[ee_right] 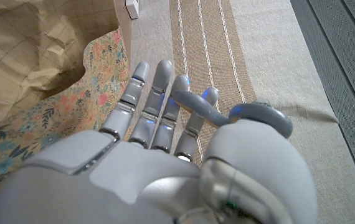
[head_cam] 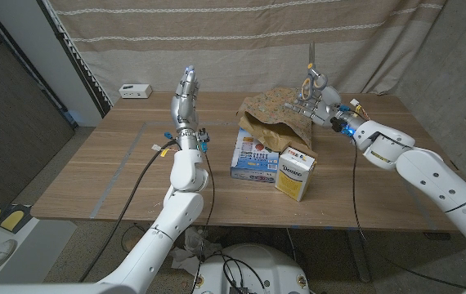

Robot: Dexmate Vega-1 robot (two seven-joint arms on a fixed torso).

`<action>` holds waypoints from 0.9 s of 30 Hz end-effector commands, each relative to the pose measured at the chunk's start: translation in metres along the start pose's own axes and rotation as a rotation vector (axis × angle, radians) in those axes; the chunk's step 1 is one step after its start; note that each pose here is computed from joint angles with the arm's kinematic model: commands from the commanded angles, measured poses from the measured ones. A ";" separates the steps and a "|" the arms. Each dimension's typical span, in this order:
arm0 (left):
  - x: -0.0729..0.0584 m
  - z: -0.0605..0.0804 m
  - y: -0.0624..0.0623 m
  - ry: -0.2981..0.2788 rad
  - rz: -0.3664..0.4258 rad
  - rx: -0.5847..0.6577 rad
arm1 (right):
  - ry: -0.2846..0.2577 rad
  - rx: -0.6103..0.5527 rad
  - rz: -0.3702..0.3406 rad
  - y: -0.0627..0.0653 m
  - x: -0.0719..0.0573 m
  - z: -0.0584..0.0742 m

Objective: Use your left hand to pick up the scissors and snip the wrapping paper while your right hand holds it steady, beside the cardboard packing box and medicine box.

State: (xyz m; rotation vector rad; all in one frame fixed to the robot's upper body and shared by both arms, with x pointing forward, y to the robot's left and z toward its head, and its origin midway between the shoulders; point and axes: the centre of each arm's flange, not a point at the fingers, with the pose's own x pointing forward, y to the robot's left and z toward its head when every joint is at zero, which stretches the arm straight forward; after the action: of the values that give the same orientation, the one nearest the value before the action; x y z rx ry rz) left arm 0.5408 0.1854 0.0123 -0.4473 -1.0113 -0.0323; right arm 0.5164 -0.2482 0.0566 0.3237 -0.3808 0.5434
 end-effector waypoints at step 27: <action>0.031 0.024 0.021 -0.028 -0.015 0.255 | 0.074 -0.129 0.050 -0.018 -0.019 0.019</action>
State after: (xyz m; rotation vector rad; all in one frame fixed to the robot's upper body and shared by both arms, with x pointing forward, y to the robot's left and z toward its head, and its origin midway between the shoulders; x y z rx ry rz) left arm 0.5453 0.2138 0.0344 -0.2672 -1.0284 0.0576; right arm 0.5116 -0.2716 0.0628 0.1784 -0.3619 0.5652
